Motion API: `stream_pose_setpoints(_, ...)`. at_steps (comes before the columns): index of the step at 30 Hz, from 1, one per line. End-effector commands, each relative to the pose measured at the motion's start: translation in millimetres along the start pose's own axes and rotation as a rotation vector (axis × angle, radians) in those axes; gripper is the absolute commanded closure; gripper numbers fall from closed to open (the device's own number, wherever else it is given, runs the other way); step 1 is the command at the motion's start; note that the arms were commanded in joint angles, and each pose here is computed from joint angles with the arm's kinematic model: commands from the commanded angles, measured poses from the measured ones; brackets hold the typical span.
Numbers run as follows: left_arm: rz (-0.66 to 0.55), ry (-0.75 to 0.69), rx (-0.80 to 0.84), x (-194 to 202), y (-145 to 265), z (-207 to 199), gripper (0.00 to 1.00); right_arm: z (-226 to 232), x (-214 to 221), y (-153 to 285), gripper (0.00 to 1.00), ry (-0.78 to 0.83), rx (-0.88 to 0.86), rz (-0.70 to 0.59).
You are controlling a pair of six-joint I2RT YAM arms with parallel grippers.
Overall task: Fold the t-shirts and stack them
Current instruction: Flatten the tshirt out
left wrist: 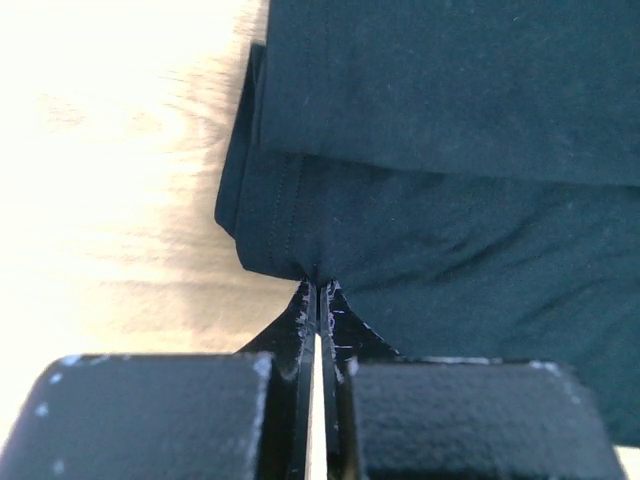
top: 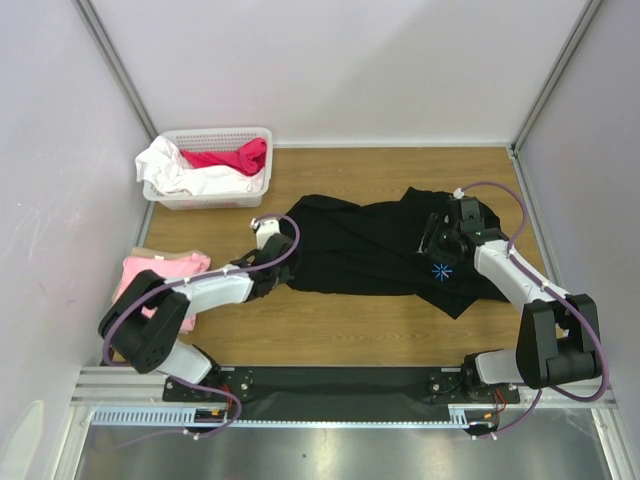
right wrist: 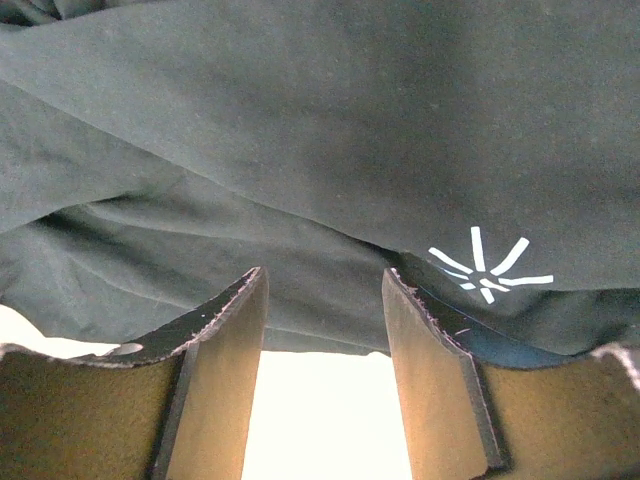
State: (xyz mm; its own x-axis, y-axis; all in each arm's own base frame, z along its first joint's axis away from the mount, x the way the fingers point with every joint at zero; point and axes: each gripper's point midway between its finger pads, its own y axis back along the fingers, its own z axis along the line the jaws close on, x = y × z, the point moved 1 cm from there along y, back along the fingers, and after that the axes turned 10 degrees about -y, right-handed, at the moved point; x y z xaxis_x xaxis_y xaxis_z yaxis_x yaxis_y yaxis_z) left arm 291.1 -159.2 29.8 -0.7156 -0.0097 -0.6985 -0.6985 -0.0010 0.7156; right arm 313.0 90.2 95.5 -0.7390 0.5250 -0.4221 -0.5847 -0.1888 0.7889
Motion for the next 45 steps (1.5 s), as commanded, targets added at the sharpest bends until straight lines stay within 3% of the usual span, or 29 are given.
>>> stream_pose_setpoints(1,-0.062,0.005,-0.019,-12,23,0,1.0,7,-16,12,0.45,0.016,-0.01,-0.051)
stream_pose_setpoints(8,-0.037,-0.027,-0.049,-1,66,9,1.0,6,-13,8,0.46,-0.006,-0.01,-0.041)
stream_pose_setpoints(23,0.153,-0.007,-0.139,76,124,64,1.0,-10,-14,1,0.46,-0.01,0.059,-0.052)
stream_pose_setpoints(30,0.128,0.047,-0.142,66,136,63,0.98,-12,-19,-2,0.44,-0.028,0.072,-0.068)
stream_pose_setpoints(32,0.092,0.027,-0.116,50,137,53,0.86,-14,-22,-6,0.44,-0.028,0.079,-0.066)
stream_pose_setpoints(33,0.064,0.007,-0.118,41,137,51,0.59,-12,-24,-7,0.43,-0.029,0.075,-0.065)
stream_pose_setpoints(35,0.013,0.0,-0.117,18,142,44,0.35,-4,-32,-9,0.43,-0.023,0.054,-0.069)
stream_pose_setpoints(36,-0.005,-0.024,-0.139,10,142,44,0.17,-1,-34,-11,0.43,-0.022,0.044,-0.07)
stream_pose_setpoints(37,-0.047,-0.034,-0.179,-2,143,49,0.1,6,-37,-12,0.42,-0.019,0.02,-0.068)
stream_pose_setpoints(39,-0.126,-0.037,-0.178,-33,146,39,0.0,17,-38,-16,0.42,-0.015,-0.02,-0.064)
stream_pose_setpoints(41,-0.149,-0.089,-0.158,-53,139,35,0.0,27,-42,-18,0.42,-0.008,-0.052,-0.082)
stream_pose_setpoints(45,-0.171,-0.044,-0.034,-80,106,16,0.0,33,-38,-24,0.42,-0.002,-0.076,-0.071)
